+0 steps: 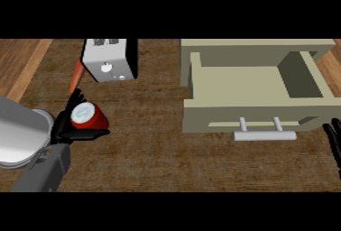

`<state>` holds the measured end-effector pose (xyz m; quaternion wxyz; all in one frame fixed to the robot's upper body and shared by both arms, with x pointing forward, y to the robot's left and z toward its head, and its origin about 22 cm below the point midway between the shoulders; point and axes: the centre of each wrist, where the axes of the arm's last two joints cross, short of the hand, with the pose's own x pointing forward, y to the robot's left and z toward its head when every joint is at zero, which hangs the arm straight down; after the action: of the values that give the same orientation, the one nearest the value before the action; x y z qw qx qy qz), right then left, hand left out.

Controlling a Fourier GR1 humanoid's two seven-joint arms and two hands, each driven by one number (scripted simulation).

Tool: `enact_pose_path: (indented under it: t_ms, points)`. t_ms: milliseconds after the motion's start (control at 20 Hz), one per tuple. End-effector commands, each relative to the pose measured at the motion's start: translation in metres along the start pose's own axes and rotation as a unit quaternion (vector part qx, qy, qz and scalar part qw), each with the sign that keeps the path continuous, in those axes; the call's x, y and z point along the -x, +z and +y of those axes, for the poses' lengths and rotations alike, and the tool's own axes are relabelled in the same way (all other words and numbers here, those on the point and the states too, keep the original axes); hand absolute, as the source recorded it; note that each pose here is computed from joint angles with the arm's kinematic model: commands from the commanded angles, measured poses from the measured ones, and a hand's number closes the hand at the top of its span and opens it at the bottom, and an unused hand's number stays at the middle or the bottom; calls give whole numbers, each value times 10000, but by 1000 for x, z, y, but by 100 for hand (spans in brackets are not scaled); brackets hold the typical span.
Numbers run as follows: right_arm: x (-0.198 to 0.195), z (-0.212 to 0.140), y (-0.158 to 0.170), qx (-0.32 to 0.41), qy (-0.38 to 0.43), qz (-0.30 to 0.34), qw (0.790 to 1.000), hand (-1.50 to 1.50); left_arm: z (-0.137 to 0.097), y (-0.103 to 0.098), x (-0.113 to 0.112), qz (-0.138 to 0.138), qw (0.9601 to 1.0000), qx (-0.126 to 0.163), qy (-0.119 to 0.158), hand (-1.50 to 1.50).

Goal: Pick up the can, place it into the drawer and close the drawer

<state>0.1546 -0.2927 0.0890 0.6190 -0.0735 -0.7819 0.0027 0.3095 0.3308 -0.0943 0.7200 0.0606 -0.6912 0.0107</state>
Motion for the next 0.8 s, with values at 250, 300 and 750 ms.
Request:
enact_pose_path:
  t_ms: [250, 300, 750]
  points:
    - [1, -14, -8, 21, -8, -19, 10000, -150, -19, -1, 6, -115, 9995, 261, 118, 150]
    - [-2, -9, -1, -35, -75, -96, 9999, -150, -12, -8, 1, -144, 9995, 234, 180, 150]
    - [-3, 1, 2, -56, -71, -87, 9999, -150, -57, -24, -19, -349, 9968, 465, 544, 150]
